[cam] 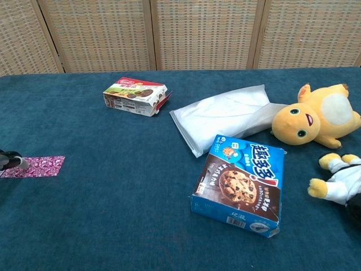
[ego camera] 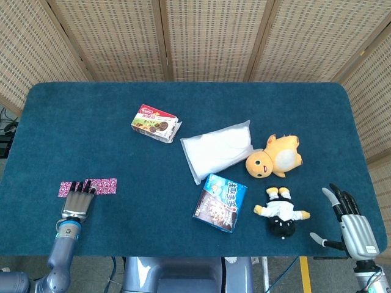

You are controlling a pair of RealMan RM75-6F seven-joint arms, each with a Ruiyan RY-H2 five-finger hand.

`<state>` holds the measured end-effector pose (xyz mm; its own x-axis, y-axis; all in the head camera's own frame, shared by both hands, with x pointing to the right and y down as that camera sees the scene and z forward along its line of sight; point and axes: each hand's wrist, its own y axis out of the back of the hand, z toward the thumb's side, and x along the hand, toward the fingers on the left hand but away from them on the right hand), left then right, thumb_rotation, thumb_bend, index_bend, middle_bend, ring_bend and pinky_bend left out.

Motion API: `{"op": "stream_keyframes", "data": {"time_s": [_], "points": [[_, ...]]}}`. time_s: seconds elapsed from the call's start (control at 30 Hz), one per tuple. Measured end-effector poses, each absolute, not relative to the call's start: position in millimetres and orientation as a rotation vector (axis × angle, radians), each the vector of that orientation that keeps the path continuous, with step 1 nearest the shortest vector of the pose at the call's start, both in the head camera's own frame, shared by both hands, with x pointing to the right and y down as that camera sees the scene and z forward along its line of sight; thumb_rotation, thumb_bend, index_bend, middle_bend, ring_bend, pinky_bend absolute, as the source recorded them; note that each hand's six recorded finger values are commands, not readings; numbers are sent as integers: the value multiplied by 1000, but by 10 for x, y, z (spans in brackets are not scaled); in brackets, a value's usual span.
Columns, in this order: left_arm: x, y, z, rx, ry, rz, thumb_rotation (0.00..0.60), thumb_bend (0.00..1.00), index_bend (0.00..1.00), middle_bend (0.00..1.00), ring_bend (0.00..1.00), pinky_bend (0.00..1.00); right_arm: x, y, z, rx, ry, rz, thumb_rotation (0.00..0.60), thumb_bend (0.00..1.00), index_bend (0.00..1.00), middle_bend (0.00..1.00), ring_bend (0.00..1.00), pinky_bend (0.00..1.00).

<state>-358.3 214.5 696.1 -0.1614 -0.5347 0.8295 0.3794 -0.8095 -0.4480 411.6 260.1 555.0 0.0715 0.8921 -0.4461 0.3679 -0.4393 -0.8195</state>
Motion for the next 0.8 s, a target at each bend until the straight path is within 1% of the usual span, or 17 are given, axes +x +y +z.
{"op": "stream_keyframes", "data": {"time_s": [0.43,0.8], "points": [[-3533,2279,6991,-1523,126,-2006,600,928,98,0,0,0,4114,2602,5552,-1849,-1247,1358,600,108,43,0,0,0],[-3406,2366,6897,-1565,130,-1962,600,925,98,0,0,0,4103,2606,5553,-1850,-1242,1356,600,105,43,0,0,0]]}}
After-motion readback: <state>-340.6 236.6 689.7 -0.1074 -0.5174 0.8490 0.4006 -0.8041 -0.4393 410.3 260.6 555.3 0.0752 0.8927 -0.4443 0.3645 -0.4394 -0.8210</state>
